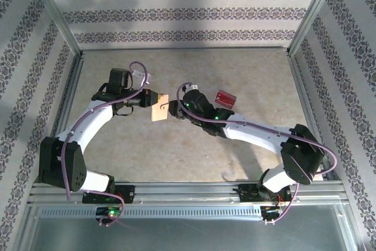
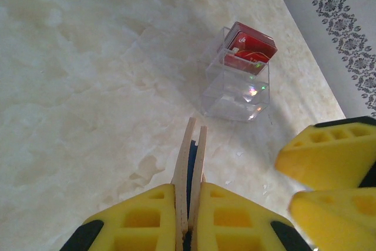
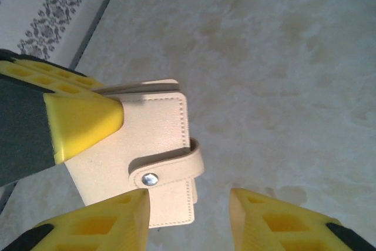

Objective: Put the credit cards into the card holder

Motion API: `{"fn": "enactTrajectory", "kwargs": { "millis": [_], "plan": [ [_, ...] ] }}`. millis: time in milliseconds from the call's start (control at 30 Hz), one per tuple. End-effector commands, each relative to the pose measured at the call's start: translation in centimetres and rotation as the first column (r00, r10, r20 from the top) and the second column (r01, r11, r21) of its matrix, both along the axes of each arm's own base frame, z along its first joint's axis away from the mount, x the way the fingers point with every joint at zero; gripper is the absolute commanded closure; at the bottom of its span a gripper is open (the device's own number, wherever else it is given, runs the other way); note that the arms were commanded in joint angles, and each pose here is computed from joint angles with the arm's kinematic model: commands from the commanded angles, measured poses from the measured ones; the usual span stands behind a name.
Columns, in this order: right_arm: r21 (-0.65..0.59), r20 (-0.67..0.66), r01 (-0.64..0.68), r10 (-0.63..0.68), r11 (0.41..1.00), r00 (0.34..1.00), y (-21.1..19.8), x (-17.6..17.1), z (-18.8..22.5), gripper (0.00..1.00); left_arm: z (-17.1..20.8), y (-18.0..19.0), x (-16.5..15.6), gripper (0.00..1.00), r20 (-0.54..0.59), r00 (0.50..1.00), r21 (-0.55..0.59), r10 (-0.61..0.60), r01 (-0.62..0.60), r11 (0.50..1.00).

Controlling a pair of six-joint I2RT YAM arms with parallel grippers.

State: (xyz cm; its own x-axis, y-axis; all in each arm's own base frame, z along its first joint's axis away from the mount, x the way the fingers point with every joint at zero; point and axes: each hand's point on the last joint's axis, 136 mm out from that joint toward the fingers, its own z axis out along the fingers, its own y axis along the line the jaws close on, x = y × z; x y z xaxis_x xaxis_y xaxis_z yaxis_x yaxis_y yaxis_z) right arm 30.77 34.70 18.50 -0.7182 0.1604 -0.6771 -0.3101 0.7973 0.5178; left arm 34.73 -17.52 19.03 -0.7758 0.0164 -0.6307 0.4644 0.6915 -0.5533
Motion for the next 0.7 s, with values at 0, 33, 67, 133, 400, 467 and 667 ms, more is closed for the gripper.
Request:
{"fn": "enactTrajectory", "kwargs": {
  "millis": [0, 33, 67, 133, 400, 467, 667],
  "plan": [
    [0.040, -0.023, -0.021, 0.022, 0.999, 1.000, 1.9, -0.1, 0.8, 0.62, -0.1, -0.4, -0.1, 1.00, 0.001, 1.000, -0.001, -0.012, 0.012, 1.000],
    [0.042, -0.026, -0.027, 0.028, 0.999, 0.999, 2.3, -0.1, 0.6, 0.62, 0.0, -0.5, -0.1, 1.00, 0.001, 1.000, -0.009, -0.018, 0.018, 1.000],
    [0.042, -0.027, -0.033, 0.034, 0.999, 0.999, 2.6, -0.1, 0.5, 0.62, 0.1, -0.6, -0.1, 1.00, 0.003, 1.000, -0.015, -0.018, 0.018, 1.000],
    [0.034, -0.040, -0.039, 0.040, 0.999, 0.998, 3.2, 0.2, -0.2, 0.63, 0.0, -0.7, -0.1, 1.00, 0.004, 1.000, -0.023, -0.018, 0.018, 1.000],
    [0.043, -0.060, -0.060, 0.062, 0.997, 0.996, 4.7, 0.7, -1.3, 0.63, 0.1, -0.7, -0.2, 1.00, 0.012, 1.000, -0.018, -0.026, 0.026, 0.999],
    [0.026, -0.073, -0.055, 0.057, 0.998, 0.996, 4.7, 0.7, -1.6, 0.63, 0.1, -0.6, -0.1, 1.00, 0.009, 1.000, -0.013, -0.025, 0.025, 1.000],
    [0.020, -0.096, -0.063, 0.064, 0.998, 0.993, 5.4, 0.6, -2.8, 0.62, 0.0, -0.7, 0.0, 1.00, 0.012, 1.000, -0.024, -0.023, 0.023, 0.999]
  ]
}}
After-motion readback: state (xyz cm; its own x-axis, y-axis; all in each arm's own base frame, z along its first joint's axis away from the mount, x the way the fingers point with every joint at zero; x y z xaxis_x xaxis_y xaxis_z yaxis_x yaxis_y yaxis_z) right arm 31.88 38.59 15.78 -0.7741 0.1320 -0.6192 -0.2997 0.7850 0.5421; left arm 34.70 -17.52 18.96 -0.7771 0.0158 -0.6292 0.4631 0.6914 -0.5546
